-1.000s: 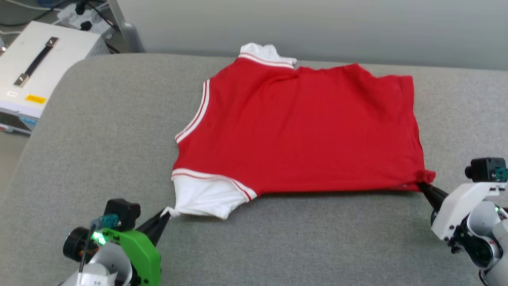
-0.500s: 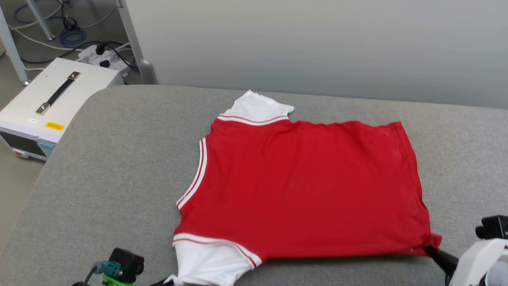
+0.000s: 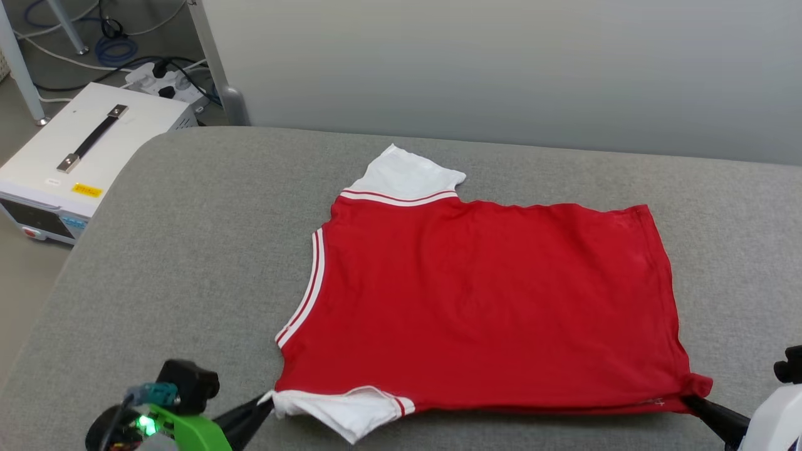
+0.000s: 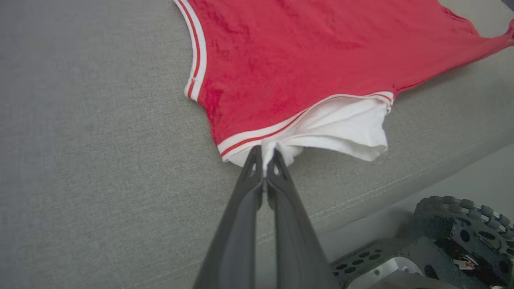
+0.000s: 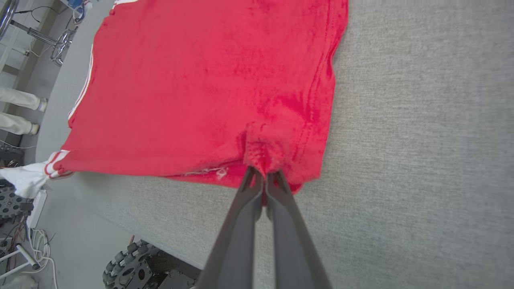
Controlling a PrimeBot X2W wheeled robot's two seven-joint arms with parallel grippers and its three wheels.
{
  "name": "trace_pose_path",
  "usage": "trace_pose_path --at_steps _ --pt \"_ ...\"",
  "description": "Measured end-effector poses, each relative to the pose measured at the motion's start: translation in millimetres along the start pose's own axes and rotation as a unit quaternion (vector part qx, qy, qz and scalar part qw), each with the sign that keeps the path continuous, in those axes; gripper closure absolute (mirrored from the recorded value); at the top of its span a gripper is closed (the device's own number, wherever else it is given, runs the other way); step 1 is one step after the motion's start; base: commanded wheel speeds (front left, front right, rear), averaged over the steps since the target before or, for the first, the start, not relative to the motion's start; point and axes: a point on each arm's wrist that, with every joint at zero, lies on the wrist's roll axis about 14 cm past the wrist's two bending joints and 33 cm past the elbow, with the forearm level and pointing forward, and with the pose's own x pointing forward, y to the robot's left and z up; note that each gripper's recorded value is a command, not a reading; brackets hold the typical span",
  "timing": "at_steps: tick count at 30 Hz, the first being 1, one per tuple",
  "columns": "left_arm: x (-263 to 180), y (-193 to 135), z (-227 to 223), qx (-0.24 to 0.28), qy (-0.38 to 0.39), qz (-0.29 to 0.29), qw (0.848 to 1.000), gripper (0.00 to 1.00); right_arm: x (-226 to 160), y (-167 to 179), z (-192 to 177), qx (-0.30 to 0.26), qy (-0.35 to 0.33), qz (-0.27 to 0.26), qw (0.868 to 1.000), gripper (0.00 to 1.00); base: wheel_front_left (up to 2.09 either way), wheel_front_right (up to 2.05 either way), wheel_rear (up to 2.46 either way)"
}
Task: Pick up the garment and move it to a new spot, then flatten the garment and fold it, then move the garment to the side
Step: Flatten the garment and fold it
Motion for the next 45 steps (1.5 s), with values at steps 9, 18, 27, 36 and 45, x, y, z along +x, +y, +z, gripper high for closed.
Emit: trace_pose_path --at_steps 9,18,27,36,45 --pt "42 20 64 0.05 -0.034 -0.004 0.998 1.0 24 5 38 -0.013 -0.009 -0.001 1.0 1.0 0.0 0.0 0.0" --pt "92 47 65 0.068 0.012 0.001 0.998 1.0 56 -8 47 -0.02 0.02 -0.023 0.999 1.0 0.0 0.0 0.0" --pt "132 62 46 0.059 0.056 0.002 0.997 1.0 75 -23 33 -0.006 0.05 -0.041 0.998 1.0 0.0 0.0 0.0" --pt "153 75 27 0.058 0.081 0.018 0.995 0.0 82 -33 27 -0.011 0.06 -0.057 0.996 0.05 0.0 0.0 0.0" --pt "149 78 49 0.025 0.007 0.051 0.998 0.0 76 -21 45 -0.039 0.019 -0.053 0.998 0.0 0.0 0.0 0.0"
